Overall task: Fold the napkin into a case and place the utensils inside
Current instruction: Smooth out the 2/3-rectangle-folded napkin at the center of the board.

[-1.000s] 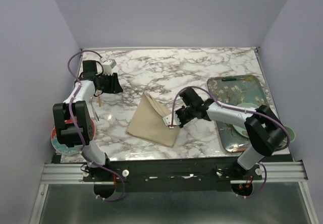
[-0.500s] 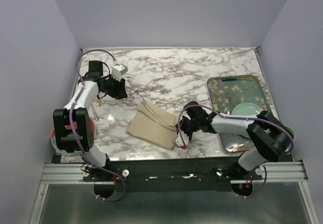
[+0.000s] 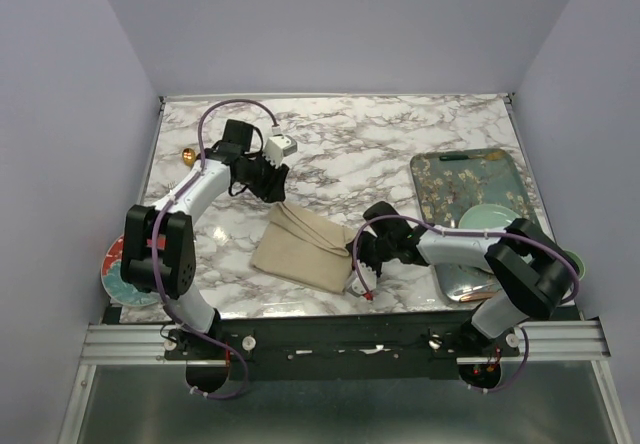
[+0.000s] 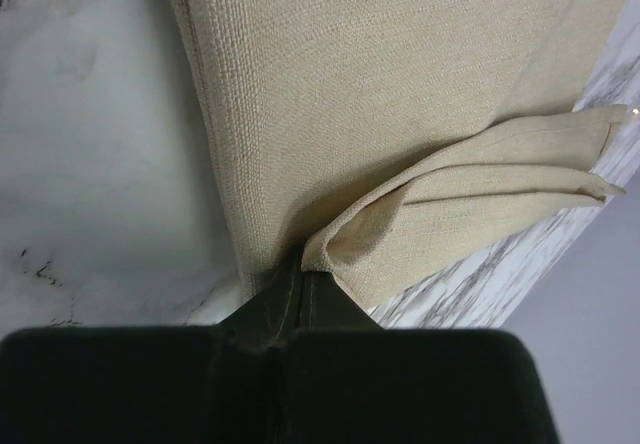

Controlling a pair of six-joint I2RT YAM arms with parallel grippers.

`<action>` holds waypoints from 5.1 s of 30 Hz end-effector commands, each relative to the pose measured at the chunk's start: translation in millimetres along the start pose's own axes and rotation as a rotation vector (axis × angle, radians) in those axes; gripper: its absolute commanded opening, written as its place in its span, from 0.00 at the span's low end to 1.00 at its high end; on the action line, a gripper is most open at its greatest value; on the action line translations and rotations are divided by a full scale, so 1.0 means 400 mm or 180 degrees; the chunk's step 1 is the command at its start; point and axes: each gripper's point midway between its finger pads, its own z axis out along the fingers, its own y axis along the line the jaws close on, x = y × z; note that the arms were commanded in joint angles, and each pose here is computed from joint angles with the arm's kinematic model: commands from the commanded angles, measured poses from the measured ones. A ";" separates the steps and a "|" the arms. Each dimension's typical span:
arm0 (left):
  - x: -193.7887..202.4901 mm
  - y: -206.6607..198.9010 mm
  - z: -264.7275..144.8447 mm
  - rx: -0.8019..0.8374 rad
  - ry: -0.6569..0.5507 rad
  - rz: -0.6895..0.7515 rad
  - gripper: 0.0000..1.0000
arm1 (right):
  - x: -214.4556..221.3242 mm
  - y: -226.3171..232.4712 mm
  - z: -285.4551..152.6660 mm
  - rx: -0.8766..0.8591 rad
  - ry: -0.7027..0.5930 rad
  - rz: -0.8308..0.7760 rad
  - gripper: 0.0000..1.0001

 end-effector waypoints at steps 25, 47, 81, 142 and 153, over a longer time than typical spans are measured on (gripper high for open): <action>0.141 -0.019 0.055 -0.0068 0.0536 -0.1226 0.03 | 0.064 -0.020 -0.036 0.0107 0.0235 0.0192 0.01; 0.050 0.053 -0.066 -0.0134 -0.0305 -0.1534 0.55 | 0.034 -0.005 -0.037 0.0199 0.0057 0.0036 0.01; 0.156 0.040 0.047 -0.0352 0.0282 -0.1958 0.49 | 0.028 -0.005 -0.048 0.0279 0.0035 0.0052 0.01; 0.295 -0.090 0.043 -0.0002 0.0901 -0.2382 0.00 | -0.034 -0.152 -0.268 0.0570 -0.0275 0.4527 0.46; 0.289 -0.101 0.040 0.0023 0.0867 -0.2358 0.00 | 0.001 -0.073 -0.159 0.0114 0.0075 0.6118 0.48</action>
